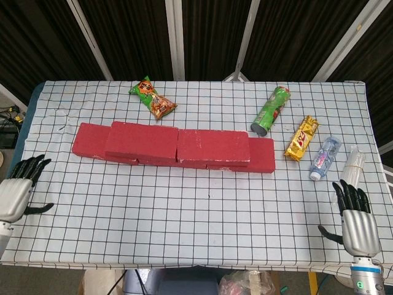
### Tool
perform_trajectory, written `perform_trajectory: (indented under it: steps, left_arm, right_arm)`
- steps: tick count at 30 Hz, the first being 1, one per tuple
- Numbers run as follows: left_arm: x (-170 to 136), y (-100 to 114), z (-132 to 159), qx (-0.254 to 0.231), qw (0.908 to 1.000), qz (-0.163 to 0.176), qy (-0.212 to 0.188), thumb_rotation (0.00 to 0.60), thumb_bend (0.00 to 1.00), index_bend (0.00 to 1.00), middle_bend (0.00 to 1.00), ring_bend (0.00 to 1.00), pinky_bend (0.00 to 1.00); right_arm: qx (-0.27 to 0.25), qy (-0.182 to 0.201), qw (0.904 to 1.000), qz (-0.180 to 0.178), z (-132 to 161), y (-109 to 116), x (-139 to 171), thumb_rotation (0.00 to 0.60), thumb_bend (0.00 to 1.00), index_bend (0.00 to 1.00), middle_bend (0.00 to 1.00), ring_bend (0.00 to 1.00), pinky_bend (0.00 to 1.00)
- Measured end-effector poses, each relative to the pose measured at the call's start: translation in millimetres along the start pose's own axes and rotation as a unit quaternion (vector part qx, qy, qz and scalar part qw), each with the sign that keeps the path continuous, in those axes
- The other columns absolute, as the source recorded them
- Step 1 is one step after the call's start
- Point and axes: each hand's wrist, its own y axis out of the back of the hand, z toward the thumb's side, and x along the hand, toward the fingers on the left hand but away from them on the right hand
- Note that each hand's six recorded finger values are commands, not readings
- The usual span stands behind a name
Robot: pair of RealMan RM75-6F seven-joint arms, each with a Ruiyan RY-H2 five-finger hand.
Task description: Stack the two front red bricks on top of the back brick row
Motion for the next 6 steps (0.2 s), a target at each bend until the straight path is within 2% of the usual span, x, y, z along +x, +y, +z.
perform_trajectory:
  steps: [6]
  left_arm:
    - [-27.9,-11.3,-8.9,-0.015,0.9996,0.02,0.011,0.6,0.0,0.09,0.0,0.0,0.0]
  right_arm:
    - [0.001,0.004,1.0,0.001,0.5,2.7,5.2,0.6,0.13,0.0,0.0,0.0,0.0]
